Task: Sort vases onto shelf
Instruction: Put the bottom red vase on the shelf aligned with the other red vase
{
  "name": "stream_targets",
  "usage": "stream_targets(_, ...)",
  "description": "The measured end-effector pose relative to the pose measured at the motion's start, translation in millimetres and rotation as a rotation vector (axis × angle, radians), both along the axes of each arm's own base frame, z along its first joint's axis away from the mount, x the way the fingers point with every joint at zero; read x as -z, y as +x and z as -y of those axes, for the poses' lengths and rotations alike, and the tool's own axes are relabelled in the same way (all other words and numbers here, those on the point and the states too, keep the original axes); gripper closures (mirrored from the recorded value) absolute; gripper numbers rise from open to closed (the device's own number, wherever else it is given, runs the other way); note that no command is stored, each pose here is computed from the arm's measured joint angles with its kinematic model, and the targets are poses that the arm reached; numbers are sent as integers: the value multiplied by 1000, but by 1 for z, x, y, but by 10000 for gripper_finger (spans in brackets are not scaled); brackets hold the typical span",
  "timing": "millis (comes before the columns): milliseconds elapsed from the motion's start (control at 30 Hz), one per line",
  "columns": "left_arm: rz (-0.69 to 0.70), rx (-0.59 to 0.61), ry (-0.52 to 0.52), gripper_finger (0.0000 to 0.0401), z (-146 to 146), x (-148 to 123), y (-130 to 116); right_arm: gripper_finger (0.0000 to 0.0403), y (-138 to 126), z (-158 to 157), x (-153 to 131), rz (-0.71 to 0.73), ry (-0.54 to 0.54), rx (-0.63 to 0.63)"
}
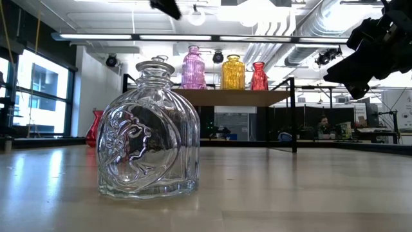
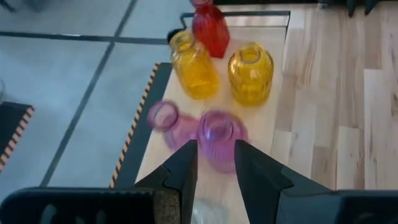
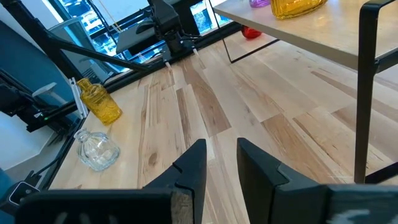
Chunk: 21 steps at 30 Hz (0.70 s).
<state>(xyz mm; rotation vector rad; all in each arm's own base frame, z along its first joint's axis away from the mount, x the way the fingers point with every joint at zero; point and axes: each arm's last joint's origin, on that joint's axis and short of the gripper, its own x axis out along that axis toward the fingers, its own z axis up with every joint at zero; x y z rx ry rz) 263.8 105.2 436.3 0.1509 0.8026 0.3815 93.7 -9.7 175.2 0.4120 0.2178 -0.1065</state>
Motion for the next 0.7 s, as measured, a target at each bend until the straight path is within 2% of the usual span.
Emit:
stream_targets(200, 193, -113, 41, 306, 26, 7, -70, 334, 0, 0, 0, 0, 0, 0)
stream_targets(400, 406, -178, 72, 306, 53, 53, -126, 334, 0, 0, 0, -1, 0, 0)
stream_targets(567, 505, -209, 21, 306, 66, 100, -156, 334, 0, 0, 0, -1, 0, 0)
stream_targets(700, 573, -197, 6, 306, 72, 128, -170, 334, 0, 0, 0, -1, 0, 0)
